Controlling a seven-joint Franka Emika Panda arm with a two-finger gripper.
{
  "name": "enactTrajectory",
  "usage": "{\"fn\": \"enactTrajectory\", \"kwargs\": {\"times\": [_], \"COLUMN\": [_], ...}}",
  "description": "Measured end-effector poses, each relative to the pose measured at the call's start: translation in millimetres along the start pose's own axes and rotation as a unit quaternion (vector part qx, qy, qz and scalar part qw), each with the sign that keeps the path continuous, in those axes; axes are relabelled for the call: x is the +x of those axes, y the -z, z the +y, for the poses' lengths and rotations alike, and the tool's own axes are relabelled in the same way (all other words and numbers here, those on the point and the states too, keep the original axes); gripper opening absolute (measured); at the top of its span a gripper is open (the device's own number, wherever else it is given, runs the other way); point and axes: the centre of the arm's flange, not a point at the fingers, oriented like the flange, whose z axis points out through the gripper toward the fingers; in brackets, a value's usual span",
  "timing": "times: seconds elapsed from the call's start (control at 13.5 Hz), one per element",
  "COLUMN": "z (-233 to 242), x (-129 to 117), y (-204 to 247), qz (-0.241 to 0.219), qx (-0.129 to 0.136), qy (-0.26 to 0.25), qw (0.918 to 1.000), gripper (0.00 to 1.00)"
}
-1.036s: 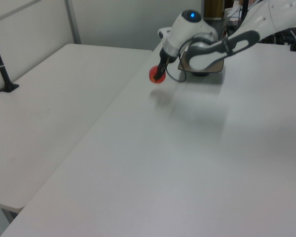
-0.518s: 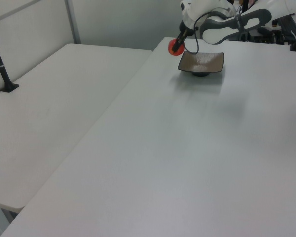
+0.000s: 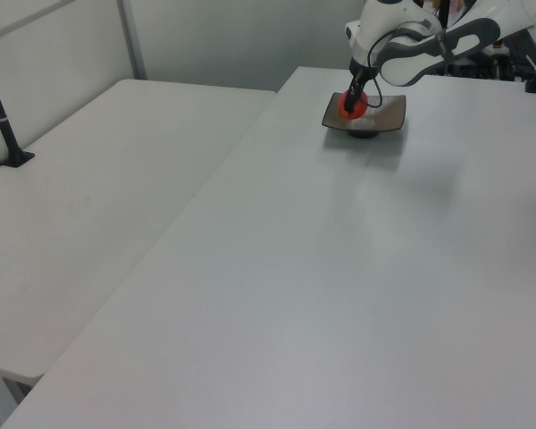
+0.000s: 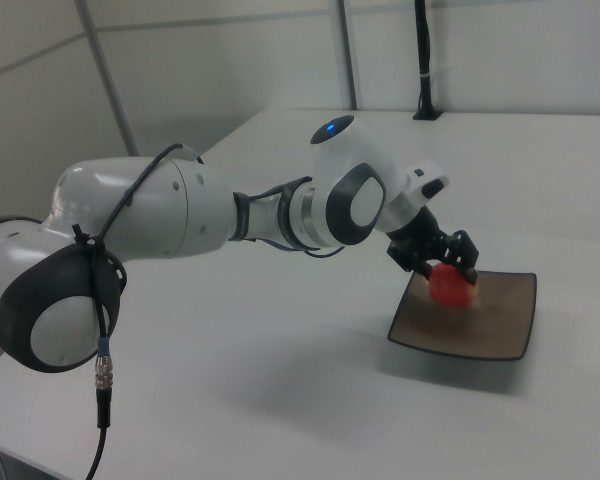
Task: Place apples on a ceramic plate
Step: 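Carry the apple over the brown plate and lower it, then open the gripper to release the apple onto the plate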
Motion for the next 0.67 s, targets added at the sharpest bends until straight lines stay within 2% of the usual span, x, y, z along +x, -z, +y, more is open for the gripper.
{"fn": "enactTrajectory", "kwargs": {"times": [0.15,0.22,0.52,0.59,0.67], "z": [1,1,4,6,6], "x": [-2,-2,0,-2,-3], "y": [1,2,11,16,29], "qz": [-0.004,-0.004,-0.005,-0.017,-0.035], "qx": [0.000,0.000,-0.002,0.003,0.020], "qy": [0.003,0.004,0.002,-0.004,-0.021], "qw": [1.0000,1.0000,1.0000,0.9998,0.9990], "gripper": [0.95,1.00,1.00,1.00,1.00]}}
